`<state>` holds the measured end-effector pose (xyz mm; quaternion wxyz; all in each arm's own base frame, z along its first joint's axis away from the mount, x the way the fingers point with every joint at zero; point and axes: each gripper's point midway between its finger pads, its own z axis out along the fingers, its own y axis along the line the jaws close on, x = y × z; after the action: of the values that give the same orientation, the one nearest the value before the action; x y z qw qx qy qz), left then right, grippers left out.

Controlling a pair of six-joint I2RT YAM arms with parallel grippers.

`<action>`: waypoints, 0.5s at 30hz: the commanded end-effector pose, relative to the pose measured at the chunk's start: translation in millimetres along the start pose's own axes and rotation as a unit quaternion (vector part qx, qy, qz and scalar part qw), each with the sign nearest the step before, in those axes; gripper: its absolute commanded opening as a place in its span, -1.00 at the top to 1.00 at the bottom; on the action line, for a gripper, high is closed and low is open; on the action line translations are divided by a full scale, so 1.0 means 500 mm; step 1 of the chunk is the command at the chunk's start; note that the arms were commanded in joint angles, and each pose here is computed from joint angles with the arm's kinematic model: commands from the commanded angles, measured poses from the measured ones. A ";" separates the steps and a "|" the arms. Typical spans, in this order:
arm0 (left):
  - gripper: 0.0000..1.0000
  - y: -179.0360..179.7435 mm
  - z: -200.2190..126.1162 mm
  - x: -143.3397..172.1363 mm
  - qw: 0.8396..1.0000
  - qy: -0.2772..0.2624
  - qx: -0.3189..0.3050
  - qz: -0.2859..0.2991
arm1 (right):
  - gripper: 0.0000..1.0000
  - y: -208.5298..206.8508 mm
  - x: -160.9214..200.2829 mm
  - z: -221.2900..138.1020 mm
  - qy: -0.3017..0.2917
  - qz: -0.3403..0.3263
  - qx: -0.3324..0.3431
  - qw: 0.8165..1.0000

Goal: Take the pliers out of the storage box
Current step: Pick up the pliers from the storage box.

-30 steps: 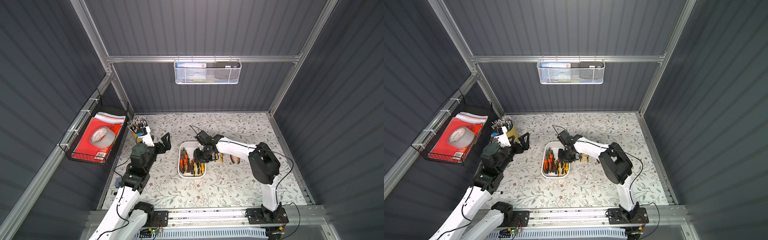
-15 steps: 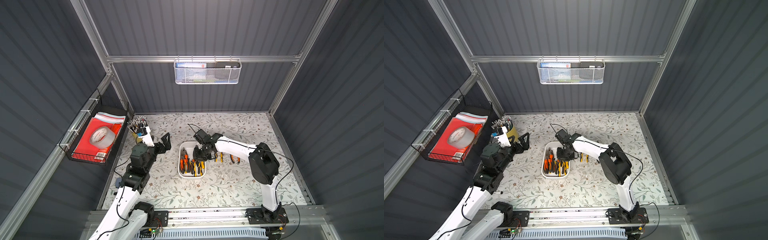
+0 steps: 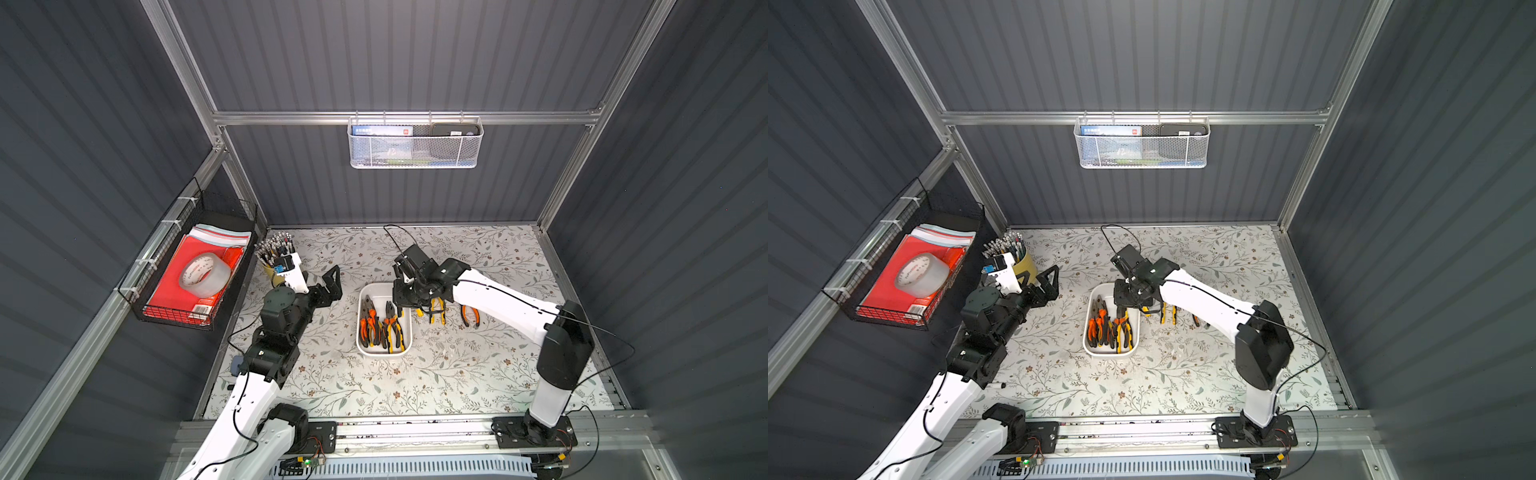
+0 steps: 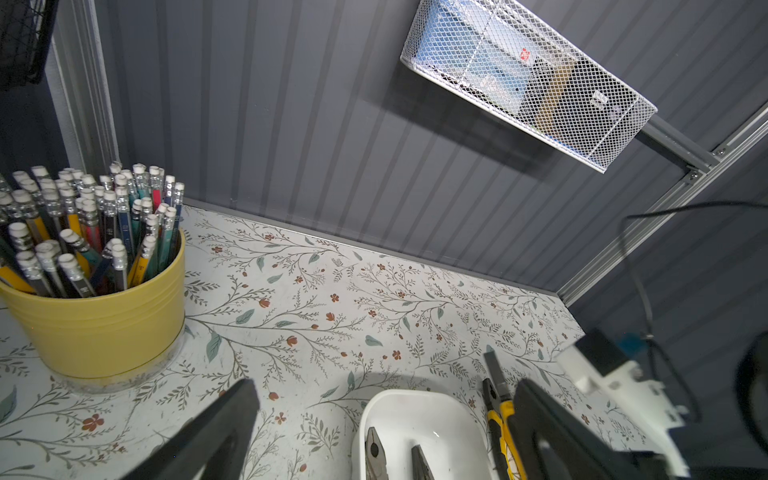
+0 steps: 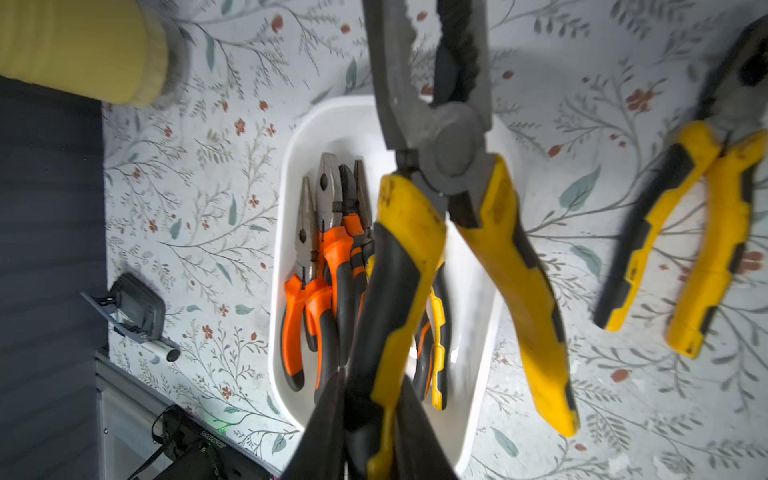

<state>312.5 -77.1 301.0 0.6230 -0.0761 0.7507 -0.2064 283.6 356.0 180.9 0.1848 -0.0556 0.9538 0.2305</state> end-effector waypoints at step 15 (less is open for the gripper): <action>-0.98 -0.007 -0.009 -0.015 1.000 -0.017 0.009 -0.002 | 1.00 -0.102 0.239 -0.037 0.017 0.065 0.025 0.997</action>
<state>311.1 -76.8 303.1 0.6255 -0.0760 0.7483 -0.2074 178.4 292.6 118.8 0.1385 -0.0224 0.9732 0.1822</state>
